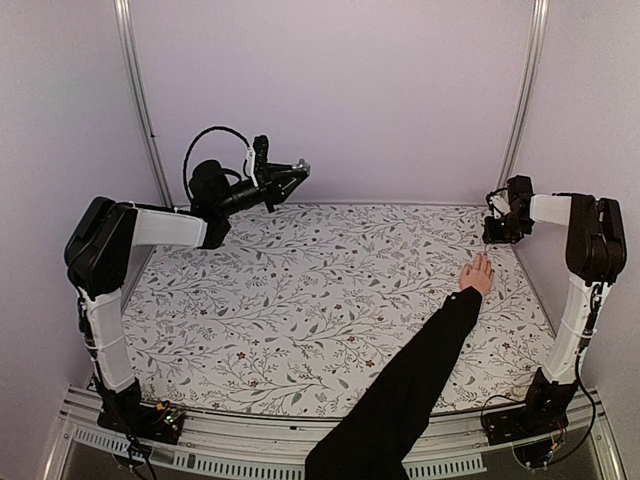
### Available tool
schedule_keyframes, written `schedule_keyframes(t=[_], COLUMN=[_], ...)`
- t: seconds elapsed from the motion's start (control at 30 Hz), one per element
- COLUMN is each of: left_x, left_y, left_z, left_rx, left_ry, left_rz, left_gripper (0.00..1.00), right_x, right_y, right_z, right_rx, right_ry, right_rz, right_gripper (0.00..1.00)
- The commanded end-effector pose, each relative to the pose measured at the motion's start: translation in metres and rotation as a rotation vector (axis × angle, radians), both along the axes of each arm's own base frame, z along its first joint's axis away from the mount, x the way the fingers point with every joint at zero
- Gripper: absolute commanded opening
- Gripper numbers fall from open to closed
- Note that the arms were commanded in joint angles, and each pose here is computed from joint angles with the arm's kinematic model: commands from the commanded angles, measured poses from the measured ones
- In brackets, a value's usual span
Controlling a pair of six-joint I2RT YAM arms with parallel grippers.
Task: Paint the nails
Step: Paint the nail polish on the nail.
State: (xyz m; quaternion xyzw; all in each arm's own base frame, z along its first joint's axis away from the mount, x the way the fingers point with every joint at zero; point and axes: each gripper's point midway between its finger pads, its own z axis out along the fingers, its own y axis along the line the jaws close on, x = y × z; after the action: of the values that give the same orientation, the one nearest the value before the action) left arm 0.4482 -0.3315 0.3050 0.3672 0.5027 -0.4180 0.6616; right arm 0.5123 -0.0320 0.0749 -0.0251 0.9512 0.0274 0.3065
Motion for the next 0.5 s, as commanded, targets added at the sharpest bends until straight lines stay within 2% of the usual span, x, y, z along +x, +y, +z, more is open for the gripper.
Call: schedule_keyframes(t=[0.0,0.2,0.47], left_x=[0.001,0.001,-0.001], left_y=[0.008,0.009,0.009], left_z=[0.012,0.014,0.017], left_rx=[-0.013,-0.013,-0.011], left_ry=[-0.034,-0.035,-0.044], left_rz=[0.018,0.019,0.017], left_gripper=[0.0,0.0,0.0], right_x=[0.009,0.013,0.03], right_y=[0.004,0.003,0.005], right_z=[0.001,0.007,0.057], right_rx=[0.012,0.009,0.024], right_ry=[-0.012,-0.025,-0.12], right_rz=[0.004,0.0,0.01], right_gripper=[0.0,0.0,0.0])
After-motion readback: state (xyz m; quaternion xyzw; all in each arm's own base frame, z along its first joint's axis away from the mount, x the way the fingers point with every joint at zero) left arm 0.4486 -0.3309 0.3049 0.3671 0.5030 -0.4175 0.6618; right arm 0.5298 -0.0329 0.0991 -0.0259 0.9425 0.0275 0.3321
